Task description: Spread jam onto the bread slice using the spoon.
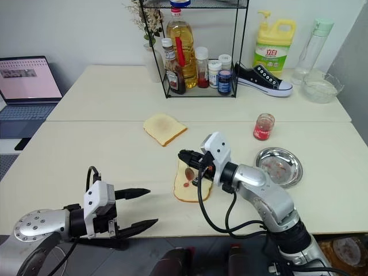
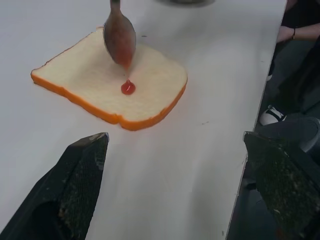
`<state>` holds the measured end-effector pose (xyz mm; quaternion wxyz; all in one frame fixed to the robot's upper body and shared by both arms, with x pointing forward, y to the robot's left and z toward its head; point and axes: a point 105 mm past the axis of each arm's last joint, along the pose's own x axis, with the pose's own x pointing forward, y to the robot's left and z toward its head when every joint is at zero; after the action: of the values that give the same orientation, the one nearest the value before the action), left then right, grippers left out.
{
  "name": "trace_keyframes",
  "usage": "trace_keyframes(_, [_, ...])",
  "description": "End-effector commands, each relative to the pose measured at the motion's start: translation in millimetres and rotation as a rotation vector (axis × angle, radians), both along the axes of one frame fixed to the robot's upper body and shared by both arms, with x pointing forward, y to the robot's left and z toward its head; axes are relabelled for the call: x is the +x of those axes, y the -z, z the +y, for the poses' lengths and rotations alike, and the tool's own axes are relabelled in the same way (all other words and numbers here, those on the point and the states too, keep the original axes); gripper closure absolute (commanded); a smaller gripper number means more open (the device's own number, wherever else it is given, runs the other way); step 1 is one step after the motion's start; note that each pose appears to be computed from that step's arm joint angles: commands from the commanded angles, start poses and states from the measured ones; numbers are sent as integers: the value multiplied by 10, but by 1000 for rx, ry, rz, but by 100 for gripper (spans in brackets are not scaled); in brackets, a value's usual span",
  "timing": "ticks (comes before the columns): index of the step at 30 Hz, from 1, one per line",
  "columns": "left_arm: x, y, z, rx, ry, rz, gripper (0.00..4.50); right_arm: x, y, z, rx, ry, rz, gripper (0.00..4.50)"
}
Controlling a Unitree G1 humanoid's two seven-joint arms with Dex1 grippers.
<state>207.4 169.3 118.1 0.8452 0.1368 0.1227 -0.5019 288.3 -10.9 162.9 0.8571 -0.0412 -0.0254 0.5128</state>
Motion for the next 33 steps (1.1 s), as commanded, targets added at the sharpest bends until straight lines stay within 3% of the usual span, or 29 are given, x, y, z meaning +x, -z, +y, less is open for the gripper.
trace_keyframes(1, [10, -112, -57, -17, 8, -48, 0, -25, -62, 20, 8, -20, -71, 448])
trace_keyframes(9, [89, -126, -106, -26, 10, -66, 0, 110, -2, -93, -82, 22, -161, 448])
trace_keyframes(16, [170, -134, -72, -19, 8, -79, 0, 87, -218, -108, -51, 6, -201, 448])
trace_keyframes(20, [213, -174, -57, -14, 27, -92, 0, 85, -484, -97, 273, 16, 112, 448])
trace_keyframes(23, [240, -177, -67, -16, 24, -97, 0, 172, -327, -142, 416, 39, 395, 448])
trace_keyframes(28, [202, -189, -102, -20, 38, -96, 0, 184, 8, -148, 434, 59, 596, 448])
trace_keyframes(33, [173, -178, -101, -20, 31, -91, 0, 188, 289, -173, 408, 95, 677, 448])
